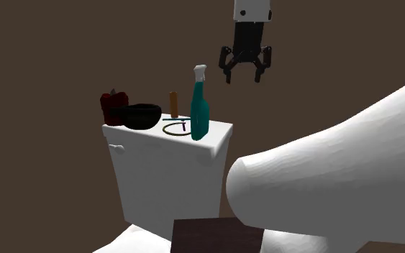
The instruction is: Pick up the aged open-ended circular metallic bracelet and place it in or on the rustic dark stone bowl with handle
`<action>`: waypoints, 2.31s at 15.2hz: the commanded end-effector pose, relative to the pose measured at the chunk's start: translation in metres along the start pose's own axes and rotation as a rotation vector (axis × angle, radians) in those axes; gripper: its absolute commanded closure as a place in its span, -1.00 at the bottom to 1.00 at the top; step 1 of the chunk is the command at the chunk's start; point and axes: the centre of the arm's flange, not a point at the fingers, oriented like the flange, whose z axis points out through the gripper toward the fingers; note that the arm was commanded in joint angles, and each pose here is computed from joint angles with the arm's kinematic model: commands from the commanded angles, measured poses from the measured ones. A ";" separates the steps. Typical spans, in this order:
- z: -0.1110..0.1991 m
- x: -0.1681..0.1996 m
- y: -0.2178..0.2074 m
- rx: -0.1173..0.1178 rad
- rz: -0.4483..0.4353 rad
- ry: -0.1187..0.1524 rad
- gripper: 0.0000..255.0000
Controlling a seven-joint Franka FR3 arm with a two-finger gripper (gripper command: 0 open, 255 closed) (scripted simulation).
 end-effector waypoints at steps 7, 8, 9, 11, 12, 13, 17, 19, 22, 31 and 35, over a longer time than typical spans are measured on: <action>0.049 0.058 -0.043 0.010 -0.043 -0.088 -1.00; 0.058 0.067 -0.050 0.011 -0.051 -0.102 -1.00; 0.066 0.076 -0.058 0.013 -0.058 -0.117 -1.00; 0.084 0.094 -0.073 0.016 -0.072 -0.146 -1.00; 0.093 0.102 -0.080 0.018 -0.080 -0.161 -1.00; 0.102 0.110 -0.088 0.020 -0.087 -0.176 -1.00; 0.140 0.141 -0.120 0.026 -0.116 -0.234 -1.00; 0.160 0.155 -0.136 0.029 -0.130 -0.263 -1.00; 0.172 0.154 -0.138 0.030 -0.132 -0.266 -1.00; 0.200 0.146 -0.138 0.030 -0.132 -0.266 -1.00; 0.200 0.146 -0.138 0.030 -0.132 -0.266 -1.00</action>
